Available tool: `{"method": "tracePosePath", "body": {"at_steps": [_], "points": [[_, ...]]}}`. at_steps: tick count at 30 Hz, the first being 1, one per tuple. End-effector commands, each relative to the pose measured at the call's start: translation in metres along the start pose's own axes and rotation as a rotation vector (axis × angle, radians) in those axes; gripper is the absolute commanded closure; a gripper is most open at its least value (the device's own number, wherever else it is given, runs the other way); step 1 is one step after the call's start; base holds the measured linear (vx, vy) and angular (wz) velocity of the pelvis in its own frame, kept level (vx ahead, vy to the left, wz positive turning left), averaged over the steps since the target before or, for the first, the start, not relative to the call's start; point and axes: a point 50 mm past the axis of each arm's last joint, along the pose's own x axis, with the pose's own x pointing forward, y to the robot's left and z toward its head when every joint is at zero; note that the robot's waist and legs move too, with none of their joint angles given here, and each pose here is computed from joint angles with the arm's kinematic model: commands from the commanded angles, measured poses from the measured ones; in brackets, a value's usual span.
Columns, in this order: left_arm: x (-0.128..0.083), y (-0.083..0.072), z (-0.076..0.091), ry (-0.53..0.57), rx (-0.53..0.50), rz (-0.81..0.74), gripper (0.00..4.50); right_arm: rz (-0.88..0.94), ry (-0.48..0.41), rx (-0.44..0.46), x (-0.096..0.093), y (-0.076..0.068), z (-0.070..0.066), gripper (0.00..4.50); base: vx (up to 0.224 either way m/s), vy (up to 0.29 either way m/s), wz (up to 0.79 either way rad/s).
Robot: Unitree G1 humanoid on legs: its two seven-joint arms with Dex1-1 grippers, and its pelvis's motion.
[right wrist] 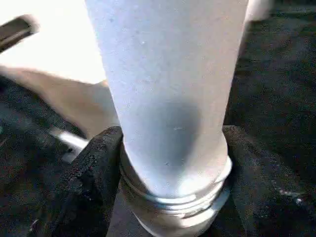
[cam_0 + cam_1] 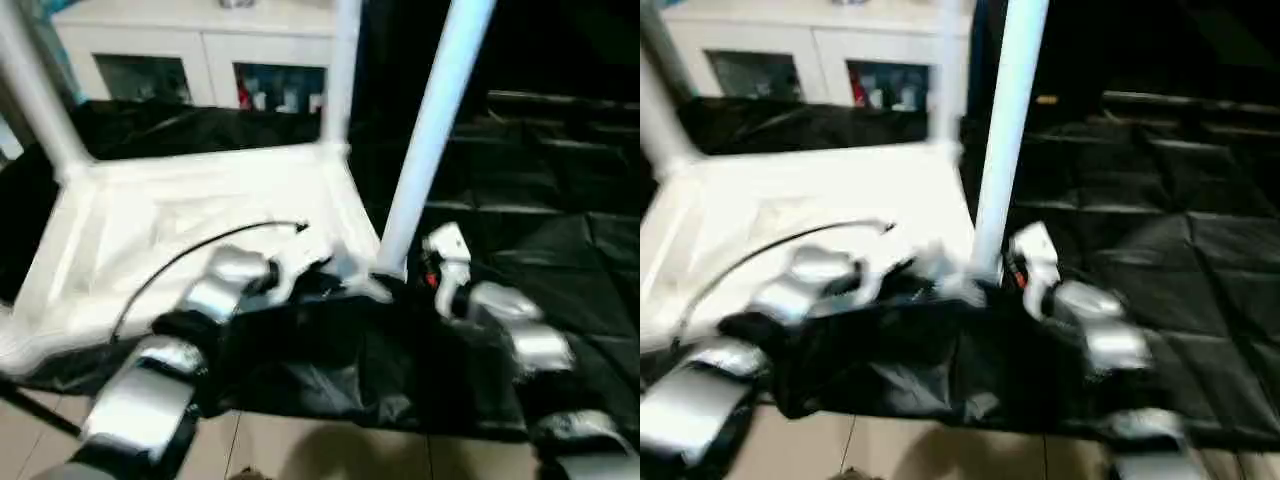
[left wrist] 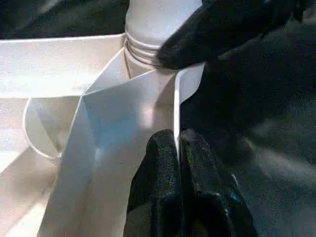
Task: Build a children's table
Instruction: Rotate leg to tighten
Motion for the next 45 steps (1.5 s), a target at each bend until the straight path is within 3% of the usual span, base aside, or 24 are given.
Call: {"method": "tracePosePath", "body": {"at_steps": [1,6,9,10,14,16,26,33,45], "points": [[0.014,-0.001,0.014,-0.066,-0.045,0.091,4.50,-0.061,0.100,0.076,0.012,0.016,-0.025,1.75,0.000,0.000,0.00],[0.028,-0.010,0.024,-0.085,-0.046,0.101,4.50,-0.134,0.080,0.143,0.029,0.028,-0.021,1.75,0.000,0.000,0.00],[0.033,-0.016,0.027,-0.094,-0.005,0.059,4.50,-0.080,-0.004,0.080,0.038,0.038,-0.006,1.75,0.000,0.000,0.00],[0.033,-0.016,0.027,-0.096,-0.005,0.056,4.50,-0.078,-0.009,0.080,0.038,0.038,-0.005,1.20,0.000,0.000,0.00],[0.025,-0.018,0.021,-0.108,0.025,-0.043,4.50,0.012,-0.040,0.020,0.030,0.033,0.001,0.99,0.000,0.000,0.00],[0.019,-0.016,0.017,-0.100,0.042,-0.075,4.50,0.082,-0.028,-0.024,0.024,0.030,0.002,0.62,0.000,0.000,0.00],[-0.018,-0.013,-0.008,-0.070,0.068,-0.275,4.50,0.345,0.041,-0.217,-0.019,0.004,0.011,0.62,0.000,0.000,0.00],[-0.026,-0.017,-0.012,-0.082,0.056,-0.346,4.50,0.434,0.058,-0.206,-0.029,0.002,0.012,0.62,0.000,0.000,0.00],[-0.028,-0.016,-0.013,-0.086,0.043,-0.315,4.50,0.464,0.044,-0.143,-0.026,0.009,0.006,1.64,0.000,0.000,0.00]]}}
